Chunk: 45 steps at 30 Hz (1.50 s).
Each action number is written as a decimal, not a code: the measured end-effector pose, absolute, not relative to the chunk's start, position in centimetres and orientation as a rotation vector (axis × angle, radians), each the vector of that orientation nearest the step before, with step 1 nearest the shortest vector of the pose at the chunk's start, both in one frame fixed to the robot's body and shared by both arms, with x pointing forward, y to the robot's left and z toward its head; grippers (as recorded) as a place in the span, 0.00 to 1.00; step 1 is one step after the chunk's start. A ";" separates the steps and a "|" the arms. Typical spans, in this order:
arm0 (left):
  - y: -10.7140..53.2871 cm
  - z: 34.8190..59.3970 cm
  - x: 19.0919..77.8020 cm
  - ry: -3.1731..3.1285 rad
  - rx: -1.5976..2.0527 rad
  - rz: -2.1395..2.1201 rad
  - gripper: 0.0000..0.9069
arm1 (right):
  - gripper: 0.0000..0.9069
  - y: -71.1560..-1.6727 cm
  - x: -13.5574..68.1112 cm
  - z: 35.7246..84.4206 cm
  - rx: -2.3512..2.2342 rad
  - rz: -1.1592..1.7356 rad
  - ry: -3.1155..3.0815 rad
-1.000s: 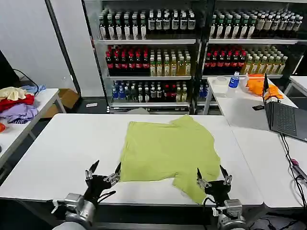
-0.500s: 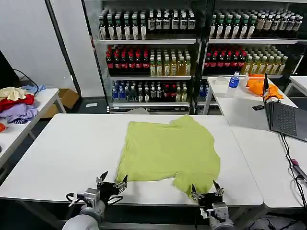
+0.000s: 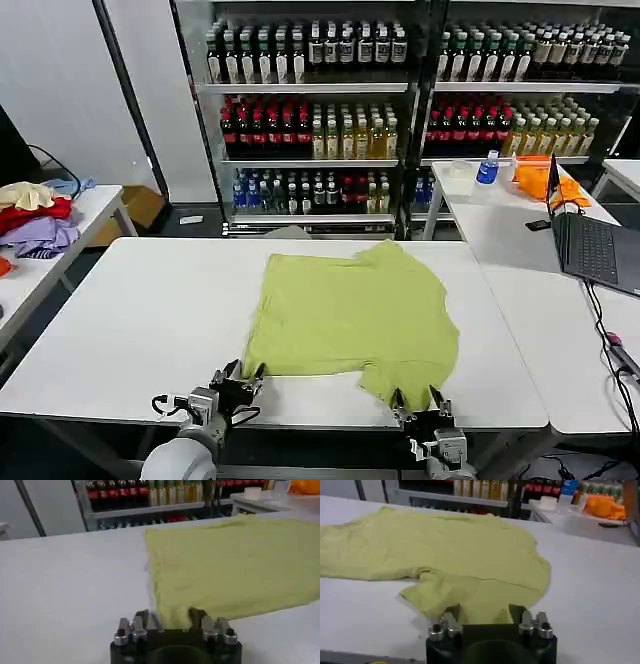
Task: Fold and organize the clothes.
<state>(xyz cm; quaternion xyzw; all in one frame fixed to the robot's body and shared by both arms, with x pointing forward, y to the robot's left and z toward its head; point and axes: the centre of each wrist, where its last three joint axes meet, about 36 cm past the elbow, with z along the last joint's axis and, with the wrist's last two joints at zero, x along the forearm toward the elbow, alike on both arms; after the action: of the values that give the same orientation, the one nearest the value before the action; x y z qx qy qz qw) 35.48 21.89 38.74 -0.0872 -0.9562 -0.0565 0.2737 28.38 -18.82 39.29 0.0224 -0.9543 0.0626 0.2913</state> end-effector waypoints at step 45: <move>23.3 45.7 31.4 -2.694 -0.319 -0.082 0.02 | 0.00 -23.5 29.8 46.8 0.107 0.301 -2.834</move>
<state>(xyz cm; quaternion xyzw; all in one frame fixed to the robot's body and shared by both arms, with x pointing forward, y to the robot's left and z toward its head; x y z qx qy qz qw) 31.43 23.34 45.70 -0.1150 -0.9700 -0.0297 0.2122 29.81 -23.50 46.84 0.0372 -0.9833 0.1044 0.1441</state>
